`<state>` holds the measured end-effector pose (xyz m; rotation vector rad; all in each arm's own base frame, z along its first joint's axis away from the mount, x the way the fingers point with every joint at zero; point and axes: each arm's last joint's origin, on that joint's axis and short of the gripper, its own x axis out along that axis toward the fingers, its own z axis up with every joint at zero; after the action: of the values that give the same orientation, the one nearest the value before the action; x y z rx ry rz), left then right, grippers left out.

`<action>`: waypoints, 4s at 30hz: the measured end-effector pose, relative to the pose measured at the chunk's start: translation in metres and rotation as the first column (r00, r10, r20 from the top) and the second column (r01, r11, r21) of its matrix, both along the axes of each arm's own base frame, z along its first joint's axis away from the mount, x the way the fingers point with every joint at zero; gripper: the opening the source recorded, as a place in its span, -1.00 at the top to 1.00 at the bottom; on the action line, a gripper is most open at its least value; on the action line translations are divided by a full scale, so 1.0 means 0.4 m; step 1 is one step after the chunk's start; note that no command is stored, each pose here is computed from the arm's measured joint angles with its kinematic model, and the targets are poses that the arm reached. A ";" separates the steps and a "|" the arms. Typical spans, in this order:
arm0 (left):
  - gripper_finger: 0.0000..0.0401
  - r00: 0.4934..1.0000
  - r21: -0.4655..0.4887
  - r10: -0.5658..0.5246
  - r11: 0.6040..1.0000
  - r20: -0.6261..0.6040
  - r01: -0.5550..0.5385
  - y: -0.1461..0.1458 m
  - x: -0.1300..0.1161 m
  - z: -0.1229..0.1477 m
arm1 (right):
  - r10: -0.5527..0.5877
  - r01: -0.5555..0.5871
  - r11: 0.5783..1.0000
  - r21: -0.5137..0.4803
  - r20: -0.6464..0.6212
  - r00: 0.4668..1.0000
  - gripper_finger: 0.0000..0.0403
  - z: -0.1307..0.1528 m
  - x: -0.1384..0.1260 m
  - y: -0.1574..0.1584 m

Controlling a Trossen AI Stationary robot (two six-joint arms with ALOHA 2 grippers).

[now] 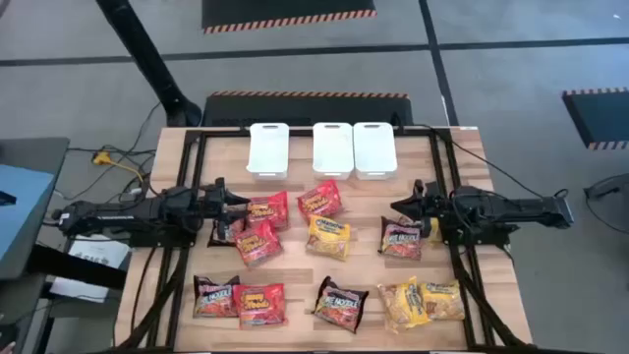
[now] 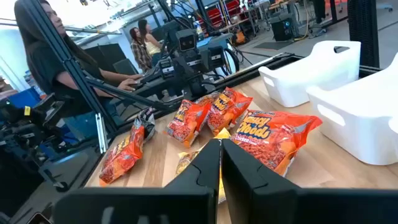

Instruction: Sort Maruchan noodles

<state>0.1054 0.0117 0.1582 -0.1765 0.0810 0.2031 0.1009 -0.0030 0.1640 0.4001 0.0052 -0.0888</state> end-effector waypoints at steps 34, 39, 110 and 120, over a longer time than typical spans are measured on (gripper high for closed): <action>0.18 1.000 0.000 0.000 1.000 0.000 0.000 0.000 0.000 0.000 | 0.000 0.000 1.000 0.000 0.000 1.000 0.79 0.000 0.000 0.000; 0.18 1.000 0.000 0.000 1.000 0.000 0.000 0.000 0.000 0.000 | 0.000 0.000 1.000 0.000 0.000 1.000 0.79 0.000 0.000 0.000; 0.18 0.997 -0.295 0.053 0.955 0.055 -0.035 0.001 0.000 0.000 | -0.004 0.004 1.000 0.000 0.023 1.000 0.79 0.006 0.000 -0.001; 0.18 0.981 -0.362 0.158 0.926 0.113 -0.108 0.008 -0.002 0.019 | -0.007 -0.012 0.995 0.104 0.182 0.983 0.79 0.042 -0.003 -0.001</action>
<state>0.1046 0.0148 0.1660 -0.5580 -0.0365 0.3109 0.0997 -0.0032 0.1808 0.5118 -0.1707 -0.0496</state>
